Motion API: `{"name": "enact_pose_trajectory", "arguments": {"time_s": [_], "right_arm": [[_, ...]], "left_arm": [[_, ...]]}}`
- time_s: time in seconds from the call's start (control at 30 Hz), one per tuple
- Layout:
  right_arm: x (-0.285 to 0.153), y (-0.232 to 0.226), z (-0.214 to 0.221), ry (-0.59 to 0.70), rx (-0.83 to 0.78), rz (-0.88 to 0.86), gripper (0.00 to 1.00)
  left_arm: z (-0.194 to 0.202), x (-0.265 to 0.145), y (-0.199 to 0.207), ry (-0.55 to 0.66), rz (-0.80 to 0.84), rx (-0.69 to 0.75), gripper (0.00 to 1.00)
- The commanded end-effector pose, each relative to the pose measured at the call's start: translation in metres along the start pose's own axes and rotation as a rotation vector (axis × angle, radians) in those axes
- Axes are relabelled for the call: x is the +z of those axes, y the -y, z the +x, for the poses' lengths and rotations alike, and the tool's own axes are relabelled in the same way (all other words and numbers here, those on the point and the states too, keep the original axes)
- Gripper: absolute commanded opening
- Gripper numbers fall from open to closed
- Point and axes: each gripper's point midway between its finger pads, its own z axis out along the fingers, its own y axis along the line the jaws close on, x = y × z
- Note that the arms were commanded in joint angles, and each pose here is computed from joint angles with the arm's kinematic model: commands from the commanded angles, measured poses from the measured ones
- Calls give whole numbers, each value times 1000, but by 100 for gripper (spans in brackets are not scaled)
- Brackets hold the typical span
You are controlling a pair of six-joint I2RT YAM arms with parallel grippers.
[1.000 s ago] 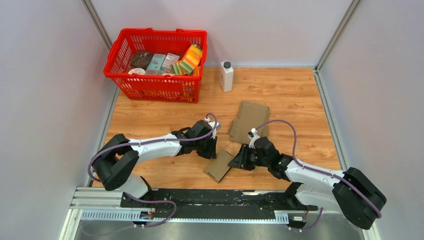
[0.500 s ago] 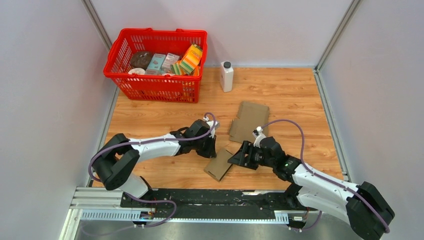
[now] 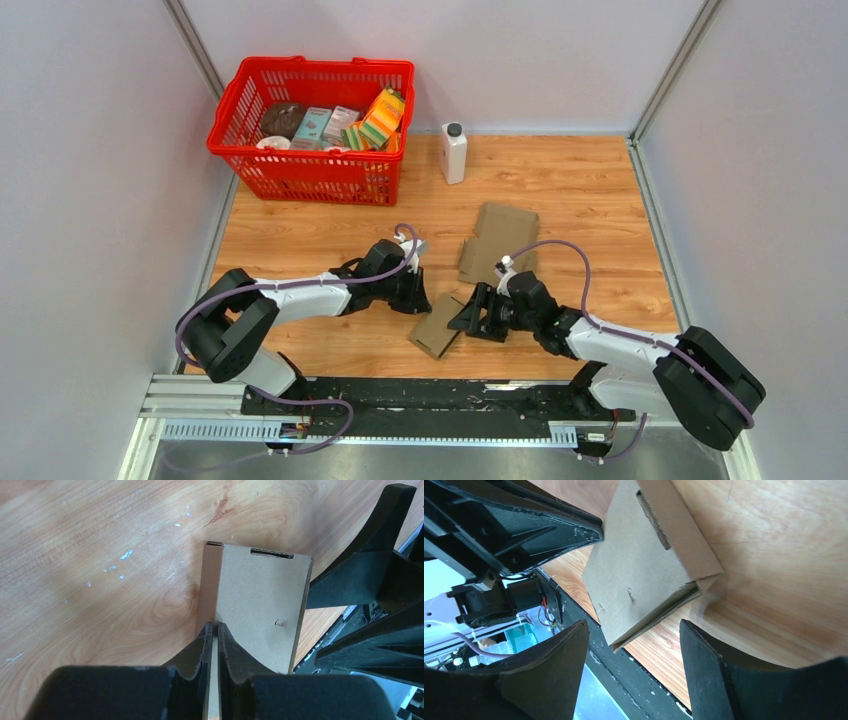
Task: Fold the paper box
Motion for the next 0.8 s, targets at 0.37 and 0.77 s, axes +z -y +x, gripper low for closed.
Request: {"name": "enact_pose_trajectory", "arguments": {"time_s": [0.37, 0.77], "right_arm": [[19, -18, -7, 34, 122, -95, 58], [24, -50, -41, 153, 69, -88, 36]], "left_arm": [[46, -4, -69, -102, -236, -48, 11], [29, -18, -61, -19, -233, -34, 18]]}}
